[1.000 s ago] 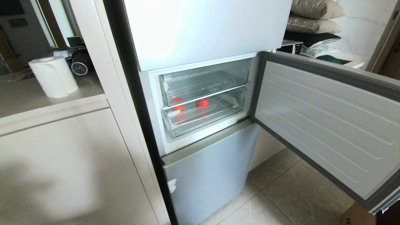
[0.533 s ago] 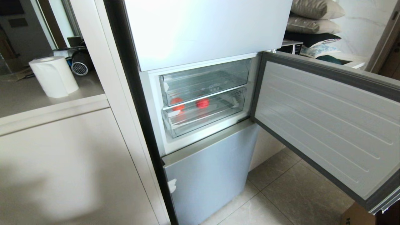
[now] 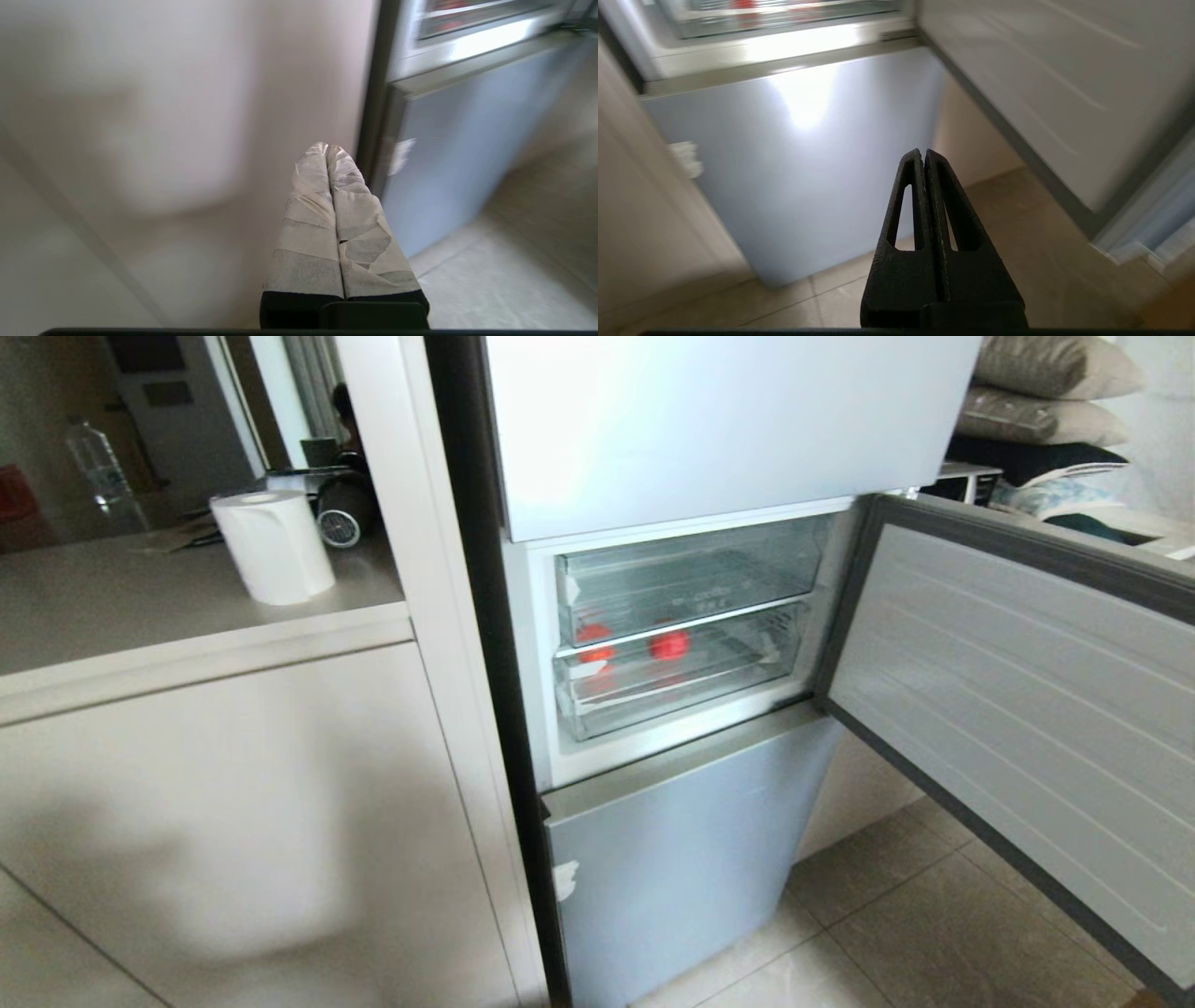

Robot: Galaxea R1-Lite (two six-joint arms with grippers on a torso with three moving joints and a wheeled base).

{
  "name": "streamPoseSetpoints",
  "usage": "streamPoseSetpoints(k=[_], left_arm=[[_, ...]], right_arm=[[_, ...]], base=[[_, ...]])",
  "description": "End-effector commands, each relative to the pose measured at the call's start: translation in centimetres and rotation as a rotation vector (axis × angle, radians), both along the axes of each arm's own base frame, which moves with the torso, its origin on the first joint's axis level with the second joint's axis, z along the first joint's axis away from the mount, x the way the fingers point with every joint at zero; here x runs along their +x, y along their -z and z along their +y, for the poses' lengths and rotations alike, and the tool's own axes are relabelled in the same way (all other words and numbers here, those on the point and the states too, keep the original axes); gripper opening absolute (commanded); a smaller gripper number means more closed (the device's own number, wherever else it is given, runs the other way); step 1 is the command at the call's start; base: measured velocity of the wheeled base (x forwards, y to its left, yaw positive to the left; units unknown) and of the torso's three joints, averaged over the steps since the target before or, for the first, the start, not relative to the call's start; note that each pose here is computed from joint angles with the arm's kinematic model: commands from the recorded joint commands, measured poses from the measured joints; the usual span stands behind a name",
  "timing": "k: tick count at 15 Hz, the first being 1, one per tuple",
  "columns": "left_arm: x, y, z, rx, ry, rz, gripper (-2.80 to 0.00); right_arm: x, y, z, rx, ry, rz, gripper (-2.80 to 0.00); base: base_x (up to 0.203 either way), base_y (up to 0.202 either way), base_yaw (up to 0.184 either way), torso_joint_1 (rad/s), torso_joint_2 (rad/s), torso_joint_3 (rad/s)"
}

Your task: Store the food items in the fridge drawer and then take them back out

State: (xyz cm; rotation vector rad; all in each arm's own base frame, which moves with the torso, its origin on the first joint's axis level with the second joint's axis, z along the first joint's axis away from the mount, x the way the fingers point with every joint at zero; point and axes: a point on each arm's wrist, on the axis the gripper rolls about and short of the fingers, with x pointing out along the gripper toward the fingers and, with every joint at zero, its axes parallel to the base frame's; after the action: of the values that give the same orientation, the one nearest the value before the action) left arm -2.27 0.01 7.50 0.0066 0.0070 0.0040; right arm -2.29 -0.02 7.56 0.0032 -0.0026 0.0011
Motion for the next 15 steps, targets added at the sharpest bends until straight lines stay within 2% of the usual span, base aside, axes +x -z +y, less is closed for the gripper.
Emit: streamPoseSetpoints(k=[1, 11, 13, 15], left_arm=[[0.01, -0.01, 0.0, 0.0, -0.002, 0.001, -2.8], [0.0, 0.0, 0.0, 0.001, -0.001, -0.001, -2.8], [0.0, -0.01, 0.0, 0.0, -0.001, 0.0, -2.8], [0.01, -0.01, 0.0, 0.001, -0.001, 0.001, -2.8]], right_arm=[[0.01, -0.01, 0.0, 0.0, 0.0, 0.001, -2.8], [0.01, -0.01, 0.0, 0.0, 0.0, 0.001, -2.8], [0.01, -0.01, 0.0, -0.003, 0.0, 0.001, -2.8], [0.01, 0.02, 0.01, -0.051, -0.004, 0.004, -2.8]], base=[[0.0, -0.009, 0.17, 0.002, 0.01, -0.002], [0.002, -0.008, 0.173, 0.002, 0.0, 0.001], [0.0, -0.005, 0.111, -0.002, 0.0, 0.003], [0.0, 0.0, 0.0, 0.0, 0.0, 0.0]])
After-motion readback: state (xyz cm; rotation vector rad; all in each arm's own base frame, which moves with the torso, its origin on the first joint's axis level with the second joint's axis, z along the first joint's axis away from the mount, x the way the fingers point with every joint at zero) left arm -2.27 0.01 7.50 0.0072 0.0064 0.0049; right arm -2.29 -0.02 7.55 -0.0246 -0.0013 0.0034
